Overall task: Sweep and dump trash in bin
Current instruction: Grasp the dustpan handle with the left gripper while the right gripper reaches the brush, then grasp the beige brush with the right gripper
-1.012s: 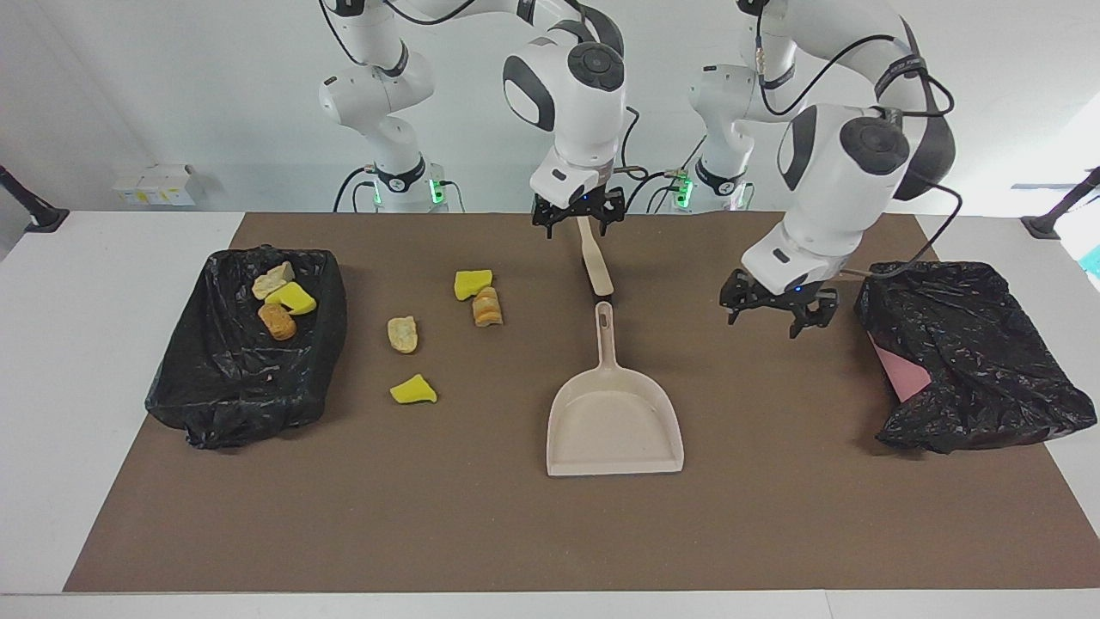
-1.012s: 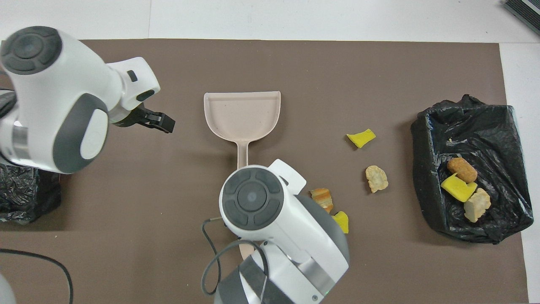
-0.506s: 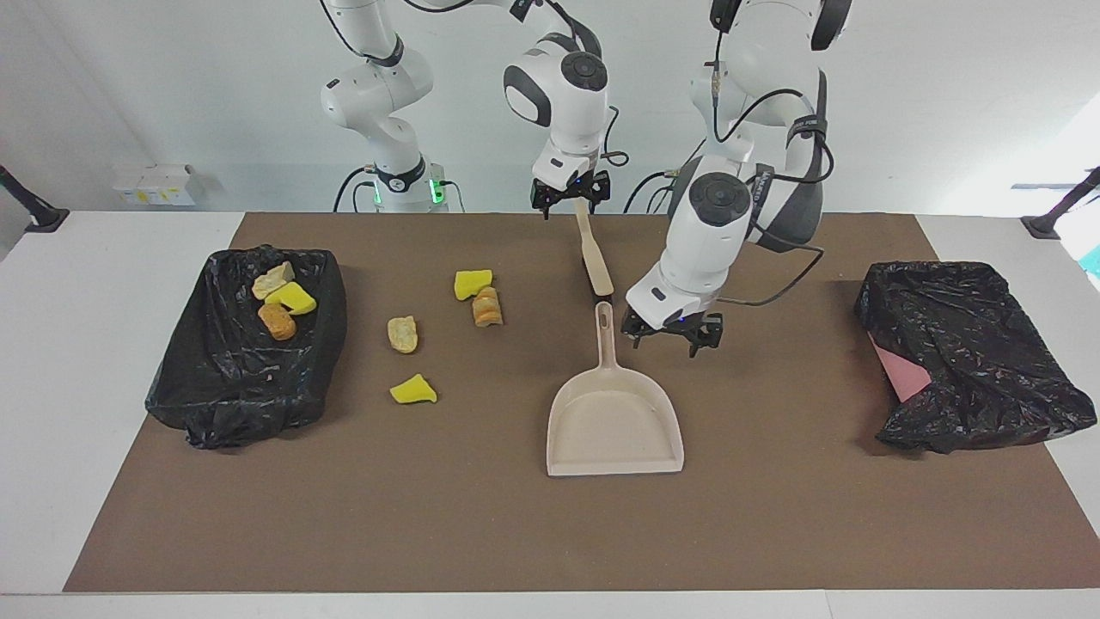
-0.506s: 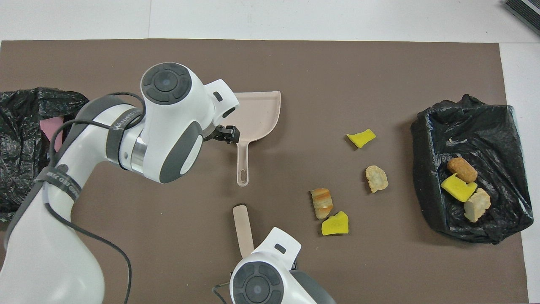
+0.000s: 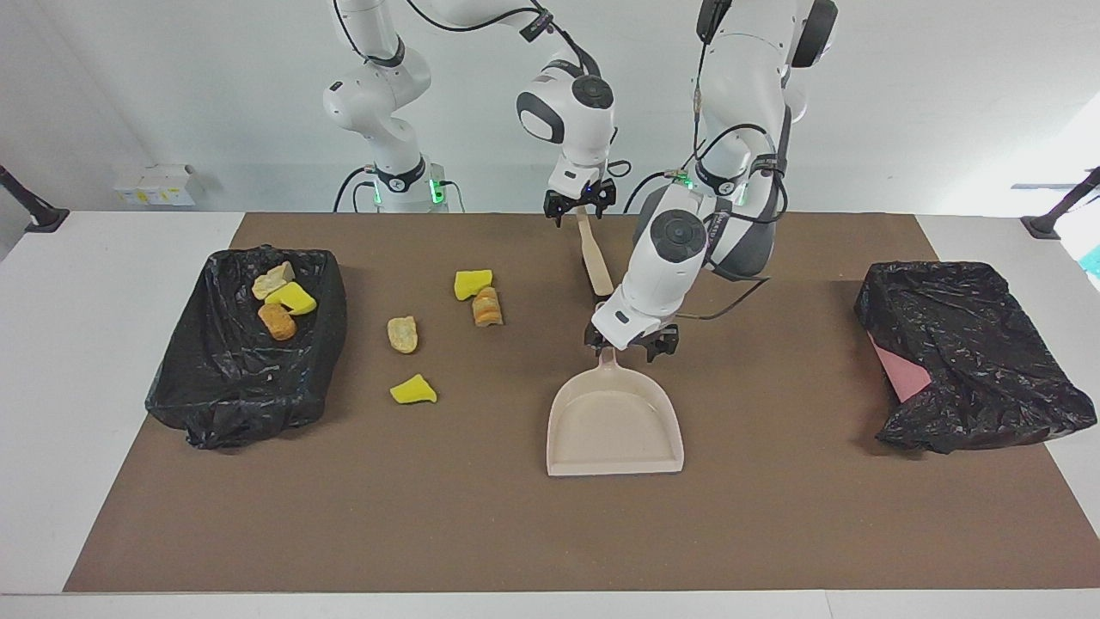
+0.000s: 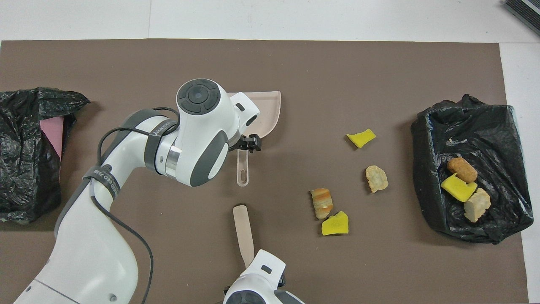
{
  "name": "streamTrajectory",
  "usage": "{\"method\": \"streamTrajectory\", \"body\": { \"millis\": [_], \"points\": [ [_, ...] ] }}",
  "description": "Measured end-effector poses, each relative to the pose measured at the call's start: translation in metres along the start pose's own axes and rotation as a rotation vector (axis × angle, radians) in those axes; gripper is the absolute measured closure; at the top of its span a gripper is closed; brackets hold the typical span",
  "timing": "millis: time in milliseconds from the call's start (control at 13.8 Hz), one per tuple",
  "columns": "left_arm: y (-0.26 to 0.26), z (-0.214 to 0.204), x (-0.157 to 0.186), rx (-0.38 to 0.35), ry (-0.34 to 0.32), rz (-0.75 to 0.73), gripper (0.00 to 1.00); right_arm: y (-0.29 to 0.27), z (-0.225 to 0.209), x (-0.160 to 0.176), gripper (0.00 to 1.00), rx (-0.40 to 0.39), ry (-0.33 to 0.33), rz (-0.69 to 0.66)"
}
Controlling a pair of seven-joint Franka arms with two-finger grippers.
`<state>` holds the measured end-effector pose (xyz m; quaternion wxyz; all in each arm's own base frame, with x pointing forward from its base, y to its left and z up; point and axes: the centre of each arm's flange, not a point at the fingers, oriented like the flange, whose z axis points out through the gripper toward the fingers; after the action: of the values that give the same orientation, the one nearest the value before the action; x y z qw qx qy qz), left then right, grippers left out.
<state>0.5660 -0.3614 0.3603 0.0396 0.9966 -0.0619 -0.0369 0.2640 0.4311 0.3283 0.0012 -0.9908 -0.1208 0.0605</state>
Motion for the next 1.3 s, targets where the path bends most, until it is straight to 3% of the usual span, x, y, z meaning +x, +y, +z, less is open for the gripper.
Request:
{"method": "streamTrajectory", "body": {
  "millis": [72, 145, 361, 506, 651, 867, 1012, 1084, 1229, 1301],
  "points": [
    [0.010, 0.003, -0.005, 0.002, -0.004, -0.004, 0.06, 0.000, 0.000, 0.000, 0.04, 0.001, 0.001, -0.001],
    [0.017, 0.006, -0.009, 0.005, -0.009, -0.006, 0.10, 0.000, 0.000, 0.000, 0.13, 0.001, 0.001, -0.001],
    [0.021, 0.019, -0.017, 0.019, -0.032, -0.004, 0.49, -0.001, 0.000, -0.001, 0.49, 0.001, 0.001, -0.003],
    [0.017, 0.019, -0.015, 0.021, -0.032, -0.018, 0.69, -0.002, 0.000, -0.001, 0.55, 0.001, 0.001, -0.004],
    [0.010, 0.014, -0.011, 0.020, -0.021, -0.030, 0.72, -0.002, -0.001, -0.002, 0.74, 0.001, 0.002, -0.005],
    [0.006, 0.005, -0.010, 0.016, -0.008, -0.037, 0.73, -0.002, -0.003, -0.001, 0.74, 0.005, 0.006, -0.003],
    [0.003, 0.012, -0.013, 0.020, -0.013, -0.042, 0.85, 0.000, -0.011, 0.002, 0.74, 0.015, 0.019, 0.005],
    [0.001, 0.019, -0.015, 0.019, -0.010, -0.044, 0.85, 0.003, -0.018, 0.003, 0.74, 0.020, 0.027, 0.013],
    [-0.002, 0.028, -0.017, 0.018, -0.004, -0.049, 0.70, 0.015, -0.037, 0.005, 0.74, 0.019, 0.029, 0.034],
    [-0.002, 0.027, -0.017, 0.016, 0.001, -0.049, 0.67, 0.023, -0.049, 0.004, 0.74, 0.012, 0.024, 0.051]
  ]
}}
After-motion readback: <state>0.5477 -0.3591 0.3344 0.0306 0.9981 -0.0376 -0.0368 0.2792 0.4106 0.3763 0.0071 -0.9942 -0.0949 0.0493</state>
